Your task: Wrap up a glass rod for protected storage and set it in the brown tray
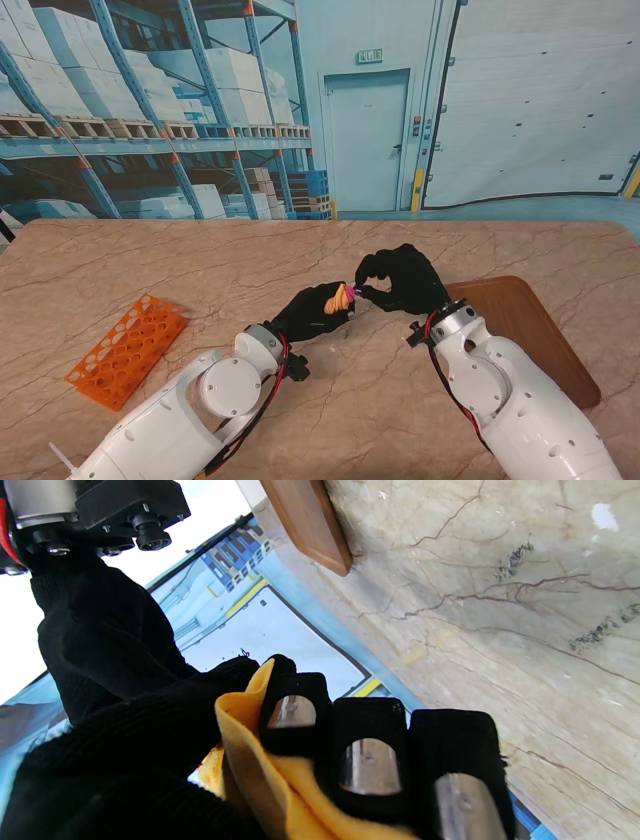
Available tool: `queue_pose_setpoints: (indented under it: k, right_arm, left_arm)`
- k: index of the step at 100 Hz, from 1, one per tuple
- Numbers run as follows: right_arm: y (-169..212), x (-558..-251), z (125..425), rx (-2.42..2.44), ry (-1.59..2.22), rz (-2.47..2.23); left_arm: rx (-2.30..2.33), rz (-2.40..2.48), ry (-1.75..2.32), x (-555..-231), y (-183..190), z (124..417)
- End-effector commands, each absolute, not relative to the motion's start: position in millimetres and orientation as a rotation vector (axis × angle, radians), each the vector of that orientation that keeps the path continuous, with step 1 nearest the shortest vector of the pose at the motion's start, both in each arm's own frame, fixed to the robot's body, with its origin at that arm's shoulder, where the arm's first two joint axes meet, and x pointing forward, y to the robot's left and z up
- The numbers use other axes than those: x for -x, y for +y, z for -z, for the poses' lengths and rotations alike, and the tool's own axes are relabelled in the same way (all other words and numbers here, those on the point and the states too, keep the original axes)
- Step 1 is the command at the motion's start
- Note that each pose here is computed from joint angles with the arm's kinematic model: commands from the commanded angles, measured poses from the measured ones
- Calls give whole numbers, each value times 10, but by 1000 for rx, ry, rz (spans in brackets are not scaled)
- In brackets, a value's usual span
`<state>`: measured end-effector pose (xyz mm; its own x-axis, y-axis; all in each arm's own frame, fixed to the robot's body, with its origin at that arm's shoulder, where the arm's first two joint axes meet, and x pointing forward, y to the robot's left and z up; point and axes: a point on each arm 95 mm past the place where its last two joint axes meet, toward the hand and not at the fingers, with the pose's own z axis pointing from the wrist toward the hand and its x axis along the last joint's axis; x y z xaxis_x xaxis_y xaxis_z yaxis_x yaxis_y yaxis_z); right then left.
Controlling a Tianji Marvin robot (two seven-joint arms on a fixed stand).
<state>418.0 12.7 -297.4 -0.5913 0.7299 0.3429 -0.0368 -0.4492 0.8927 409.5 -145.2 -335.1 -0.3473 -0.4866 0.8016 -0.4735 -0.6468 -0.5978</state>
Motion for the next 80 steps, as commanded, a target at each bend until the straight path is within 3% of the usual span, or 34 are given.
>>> queue_pose_setpoints:
  k: [1,52,80]
  right_arm:
    - [188,-4171,2953,-1004,1269,-2099]
    - [299,-4168,3032,-994,1373,-2083]
    - [245,-4063,2979,-1073,1214,-2111]
  left_arm:
    - [1775,2211,1346,-4066,-1469,3377]
    - [1781,2193,1372,-4058,-1465,3379]
    - [1759,2224,1298,-4069,-1471,3371]
